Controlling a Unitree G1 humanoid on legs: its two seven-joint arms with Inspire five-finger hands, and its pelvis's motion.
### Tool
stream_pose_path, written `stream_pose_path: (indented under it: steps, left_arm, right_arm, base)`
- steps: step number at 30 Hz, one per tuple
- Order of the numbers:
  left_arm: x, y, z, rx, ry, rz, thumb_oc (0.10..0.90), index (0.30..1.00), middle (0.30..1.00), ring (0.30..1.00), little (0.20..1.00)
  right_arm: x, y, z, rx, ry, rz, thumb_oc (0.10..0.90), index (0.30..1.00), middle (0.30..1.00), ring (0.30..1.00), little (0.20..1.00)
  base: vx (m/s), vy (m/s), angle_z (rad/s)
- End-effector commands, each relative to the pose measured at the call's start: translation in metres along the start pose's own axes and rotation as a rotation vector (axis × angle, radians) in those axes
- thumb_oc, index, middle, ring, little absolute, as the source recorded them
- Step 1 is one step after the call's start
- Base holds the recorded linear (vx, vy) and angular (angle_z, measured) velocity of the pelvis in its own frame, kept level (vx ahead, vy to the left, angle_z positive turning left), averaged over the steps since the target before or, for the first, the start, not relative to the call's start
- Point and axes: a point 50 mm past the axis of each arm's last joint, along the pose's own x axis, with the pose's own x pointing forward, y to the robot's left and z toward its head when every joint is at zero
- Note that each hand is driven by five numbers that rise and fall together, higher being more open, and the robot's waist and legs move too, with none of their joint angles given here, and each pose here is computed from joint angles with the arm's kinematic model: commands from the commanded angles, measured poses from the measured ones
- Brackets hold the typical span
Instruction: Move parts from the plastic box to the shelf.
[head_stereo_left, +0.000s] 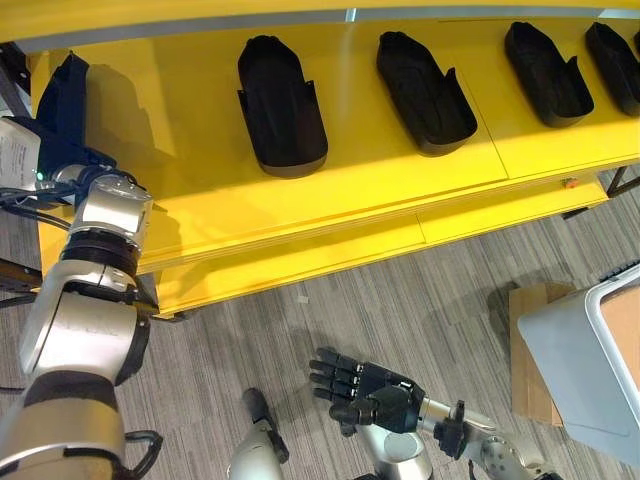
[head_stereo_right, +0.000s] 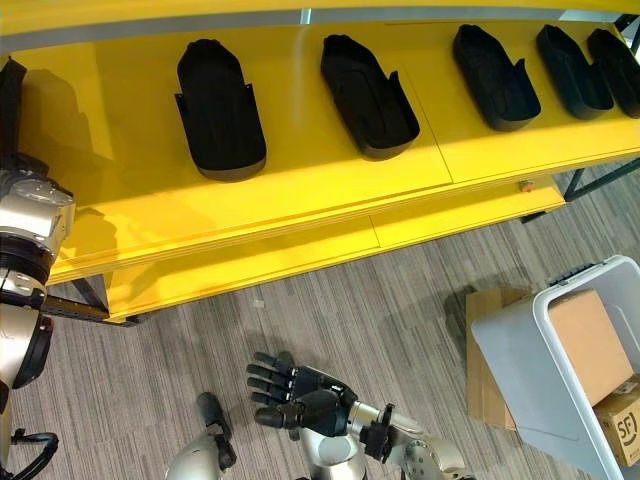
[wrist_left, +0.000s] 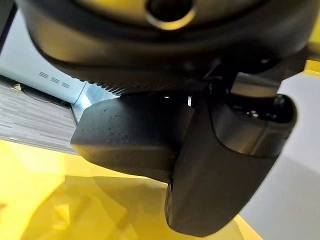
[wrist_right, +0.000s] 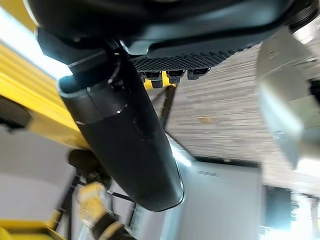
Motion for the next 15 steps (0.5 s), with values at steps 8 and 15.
stream_pose_path:
  steps: [8, 15]
  left_arm:
    - [0.026, 0.041, 0.013, -0.052, -0.133, 0.105, 0.4, 0.3, 0.3, 0.3, 0.3]
    - [0.014, 0.024, 0.007, -0.026, -0.152, 0.05, 0.4, 0.3, 0.3, 0.3, 0.3]
  right_arm:
    - [-0.008, 0.03, 0.014, -0.157, 0.045, 0.234, 0.9, 1.0, 1.0, 1.0, 1.0]
    - [0.001, 0.043, 0.014, -0.118, 0.056, 0.35, 0.9, 1.0, 1.0, 1.0, 1.0]
  base:
    - [0.13, -0.062, 0.27]
    - [0.14, 0.12, 0.07]
